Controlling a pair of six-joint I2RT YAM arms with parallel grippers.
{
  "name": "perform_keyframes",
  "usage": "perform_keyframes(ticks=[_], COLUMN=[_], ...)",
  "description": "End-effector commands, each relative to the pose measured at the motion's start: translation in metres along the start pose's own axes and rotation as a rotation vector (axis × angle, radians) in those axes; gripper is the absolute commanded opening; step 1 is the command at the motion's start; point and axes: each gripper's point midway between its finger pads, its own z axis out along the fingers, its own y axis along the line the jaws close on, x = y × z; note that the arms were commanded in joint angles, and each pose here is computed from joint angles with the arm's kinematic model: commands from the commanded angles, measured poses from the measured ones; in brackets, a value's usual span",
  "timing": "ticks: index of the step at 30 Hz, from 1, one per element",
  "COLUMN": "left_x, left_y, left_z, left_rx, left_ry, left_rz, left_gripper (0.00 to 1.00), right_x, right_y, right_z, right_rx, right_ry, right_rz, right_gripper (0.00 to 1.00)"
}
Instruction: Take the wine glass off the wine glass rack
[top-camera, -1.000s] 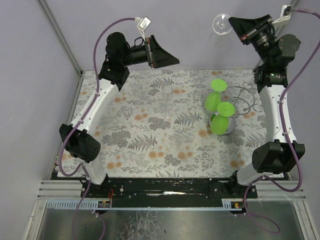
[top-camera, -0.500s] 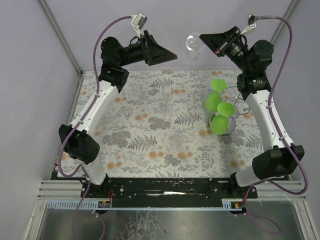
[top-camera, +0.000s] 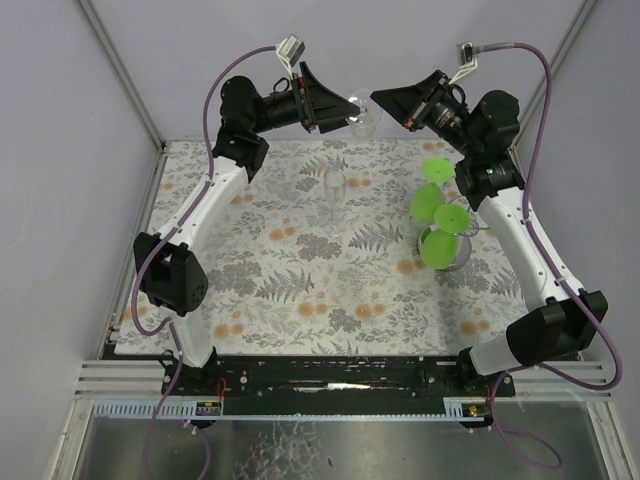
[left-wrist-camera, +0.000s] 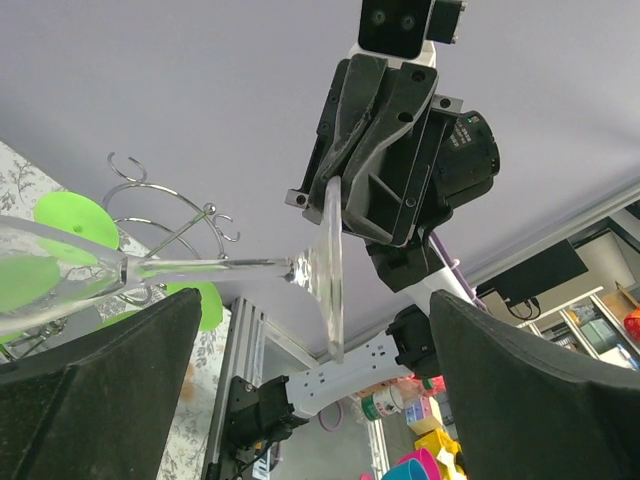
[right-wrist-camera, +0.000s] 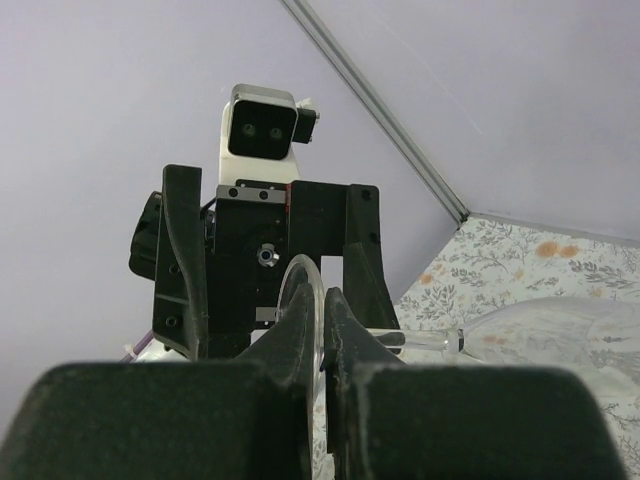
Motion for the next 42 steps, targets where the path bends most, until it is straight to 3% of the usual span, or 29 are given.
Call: perform_keyframes(ticks=[1, 5, 10, 13, 15, 16, 19, 22, 25, 29, 35, 42], left_x=[-0.01, -0.01, -0.008, -0.007, -0.007, -0.007, -0.006, -0.004, 0.0, 0.006, 0.019, 0.035], left_y=[-0.014, -0.013, -0.013, -0.011, -0.011, -0.011, -0.012, -0.016, -0.019, -0.026, -0.04, -0.029], left_z=[0.0, 0.0, 0.0, 0.0, 0.0, 0.0, 0.0, -0.001, -0.001, -0.004, -0.013, -0.021], left_rx=[0.041, 0.045, 0.047, 0.045, 0.045, 0.044, 0.046, 0.058, 0.072, 0.081, 0.092, 0.025], left_ry=[-0.026, -0.025, -0.015, -0.011, -0.009, -0.008, -0.004, 0.02, 0.065, 0.134, 0.219, 0.285], left_rz=[0.051, 0.043, 0.032, 0.02, 0.014, 0.01, 0.008, 0.021, 0.064, 0.226, 0.553, 0.98], left_gripper=[0.88, 0.56, 0.43, 0.24, 0.03, 0.0, 0.0, 0.0, 0.0, 0.0, 0.0, 0.0], right_x=[-0.016, -0.016, -0.014, -0.012, -0.011, -0.01, -0.01, -0.015, -0.026, -0.045, -0.059, -0.049], right_y=[0.037, 0.035, 0.033, 0.033, 0.034, 0.035, 0.033, 0.021, 0.016, 0.019, 0.013, -0.018], right_z=[-0.01, -0.009, -0.007, -0.006, -0.007, -0.007, -0.011, -0.022, -0.034, -0.049, -0.059, -0.064], right_rx=[-0.076, -0.074, -0.076, -0.082, -0.09, -0.09, -0.061, 0.049, 0.153, 0.256, 0.392, 0.438], right_ry=[-0.057, -0.058, -0.052, -0.044, -0.035, -0.031, -0.034, -0.057, -0.075, -0.107, -0.053, 0.051], right_rz=[-0.081, -0.082, -0.078, -0.073, -0.074, -0.074, -0.094, -0.144, -0.221, -0.311, -0.295, -0.052], right_gripper=[0.0, 0.0, 0.0, 0.0, 0.0, 0.0, 0.01, 0.24, 0.6, 0.83, 0.88, 0.89])
